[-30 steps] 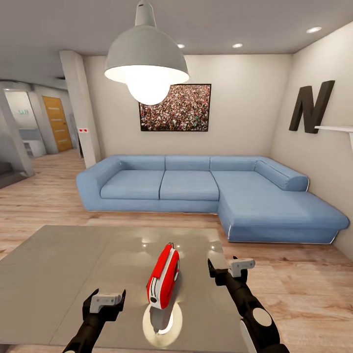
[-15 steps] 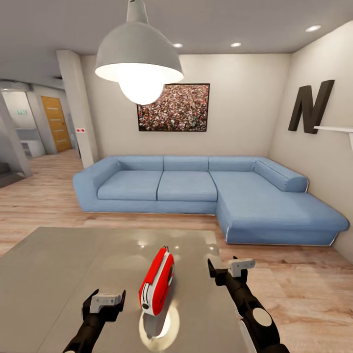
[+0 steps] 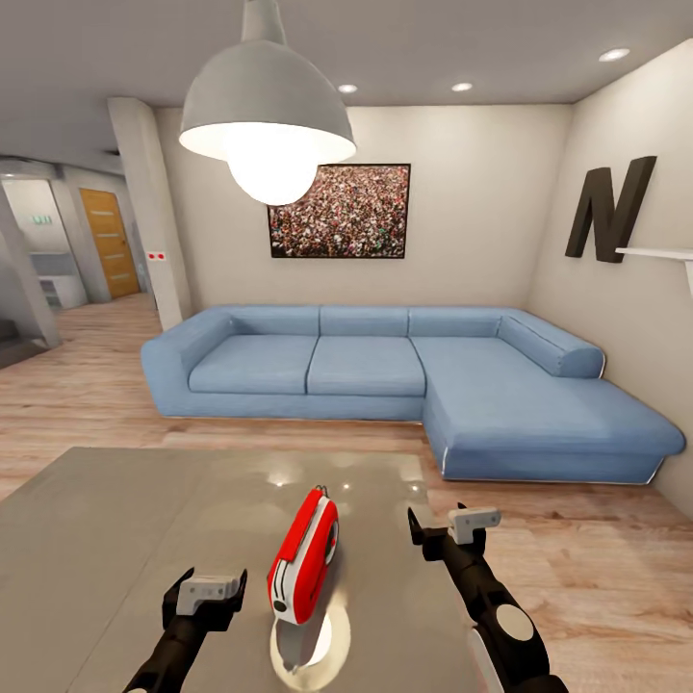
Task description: Turn on the radio receiver that's on the table in the living room.
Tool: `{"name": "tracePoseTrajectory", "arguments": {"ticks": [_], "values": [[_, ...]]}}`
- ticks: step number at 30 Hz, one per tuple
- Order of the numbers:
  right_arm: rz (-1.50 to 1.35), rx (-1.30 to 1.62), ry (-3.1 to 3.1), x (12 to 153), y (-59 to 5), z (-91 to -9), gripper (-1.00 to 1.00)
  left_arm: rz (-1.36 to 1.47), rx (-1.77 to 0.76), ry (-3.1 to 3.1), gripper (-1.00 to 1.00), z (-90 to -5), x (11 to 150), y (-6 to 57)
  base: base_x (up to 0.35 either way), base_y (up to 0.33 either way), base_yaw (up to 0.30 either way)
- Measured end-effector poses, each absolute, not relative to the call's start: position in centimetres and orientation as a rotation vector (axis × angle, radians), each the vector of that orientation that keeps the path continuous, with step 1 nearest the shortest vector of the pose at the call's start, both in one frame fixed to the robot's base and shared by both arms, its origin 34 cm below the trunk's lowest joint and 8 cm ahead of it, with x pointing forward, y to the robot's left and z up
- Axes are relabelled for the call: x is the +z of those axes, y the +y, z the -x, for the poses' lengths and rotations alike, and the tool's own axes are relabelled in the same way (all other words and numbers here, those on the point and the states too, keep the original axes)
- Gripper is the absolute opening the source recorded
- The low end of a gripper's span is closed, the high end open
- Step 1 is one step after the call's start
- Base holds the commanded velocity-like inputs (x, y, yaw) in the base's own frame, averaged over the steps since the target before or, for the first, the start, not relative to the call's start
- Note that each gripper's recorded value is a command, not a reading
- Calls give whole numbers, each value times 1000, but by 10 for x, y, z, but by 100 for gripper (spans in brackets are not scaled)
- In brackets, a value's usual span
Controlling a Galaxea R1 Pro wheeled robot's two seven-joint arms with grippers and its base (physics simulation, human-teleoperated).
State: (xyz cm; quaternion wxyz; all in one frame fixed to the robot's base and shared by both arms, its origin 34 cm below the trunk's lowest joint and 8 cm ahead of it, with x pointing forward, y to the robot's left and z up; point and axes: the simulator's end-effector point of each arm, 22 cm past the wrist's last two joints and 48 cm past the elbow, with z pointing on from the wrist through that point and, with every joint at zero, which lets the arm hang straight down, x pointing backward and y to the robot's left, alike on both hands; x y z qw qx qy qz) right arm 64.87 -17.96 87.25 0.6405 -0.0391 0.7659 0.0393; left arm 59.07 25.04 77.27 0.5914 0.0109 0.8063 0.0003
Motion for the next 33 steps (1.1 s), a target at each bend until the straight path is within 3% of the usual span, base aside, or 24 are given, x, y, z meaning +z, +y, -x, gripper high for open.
{"name": "tracePoseTrajectory", "arguments": {"ticks": [15, 33], "values": [[89, 90, 1746, 873, -180, -649, 100, -25, 0, 1877, 100, -591, 772, 250, 87, -161, 0], [89, 90, 1747, 873, -180, -649, 100, -25, 0, 1876, 100, -591, 773, 250, 13, -16, 0]]}}
